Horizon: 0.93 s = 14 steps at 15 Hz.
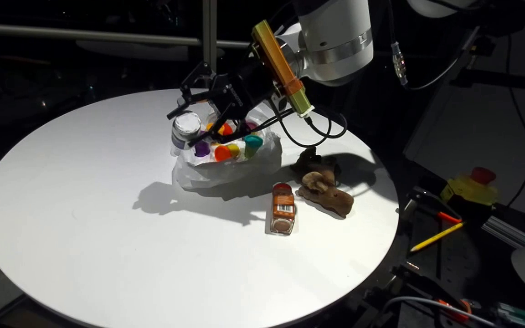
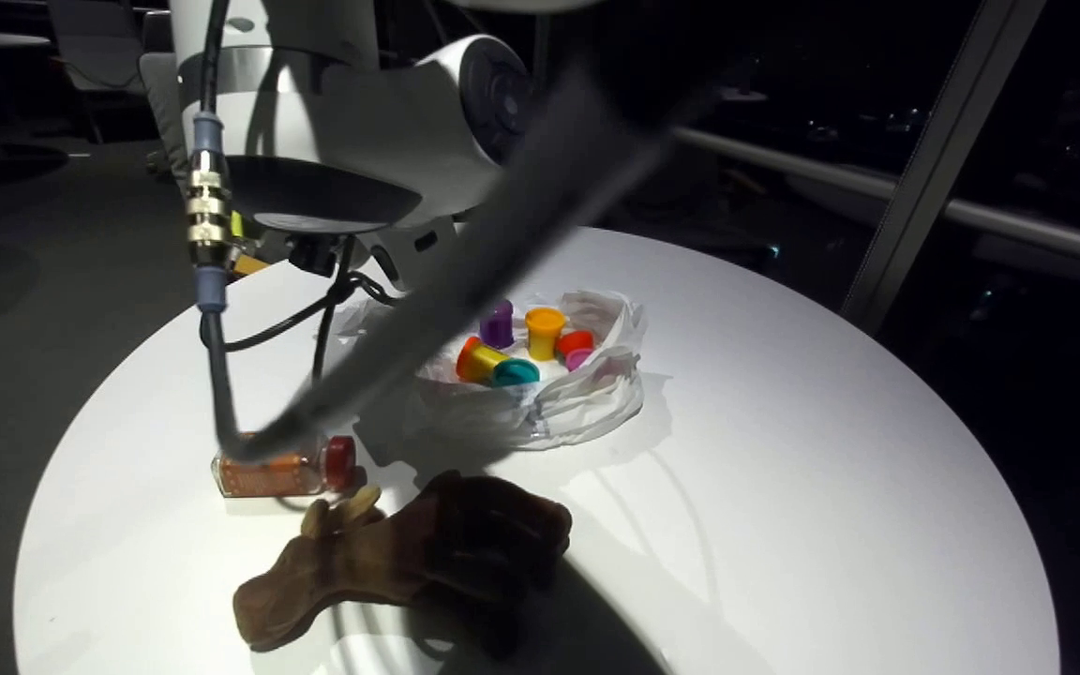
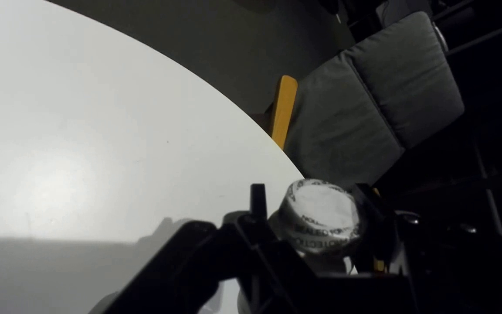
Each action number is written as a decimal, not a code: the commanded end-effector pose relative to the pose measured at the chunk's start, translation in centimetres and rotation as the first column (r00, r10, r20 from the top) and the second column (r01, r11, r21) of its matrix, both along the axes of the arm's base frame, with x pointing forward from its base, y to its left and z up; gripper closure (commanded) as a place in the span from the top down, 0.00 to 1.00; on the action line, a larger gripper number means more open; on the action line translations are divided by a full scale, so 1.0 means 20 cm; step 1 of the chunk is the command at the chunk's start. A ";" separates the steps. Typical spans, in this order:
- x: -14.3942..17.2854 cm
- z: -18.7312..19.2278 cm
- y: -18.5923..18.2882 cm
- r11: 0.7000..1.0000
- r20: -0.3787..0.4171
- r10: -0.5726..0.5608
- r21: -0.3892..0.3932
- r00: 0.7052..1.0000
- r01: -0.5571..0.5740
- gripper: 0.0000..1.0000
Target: Put all the objects in the white plastic bag
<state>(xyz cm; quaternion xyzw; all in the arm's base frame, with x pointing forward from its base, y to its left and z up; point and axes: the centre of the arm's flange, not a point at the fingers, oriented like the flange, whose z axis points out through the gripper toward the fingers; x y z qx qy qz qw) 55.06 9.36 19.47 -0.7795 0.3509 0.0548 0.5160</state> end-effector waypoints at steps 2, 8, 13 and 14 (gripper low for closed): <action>0.17 -0.04 0.01 0.995 0.043 -0.026 -0.090 0.999 0.029 0.27; 0.34 -0.13 -0.08 0.973 0.056 -0.073 -0.216 0.996 0.084 0.27; 0.29 -0.08 -0.12 0.967 0.006 -0.102 -0.232 0.995 0.101 0.27; 0.28 -0.08 -0.13 0.965 -0.013 -0.112 -0.239 0.994 0.105 0.27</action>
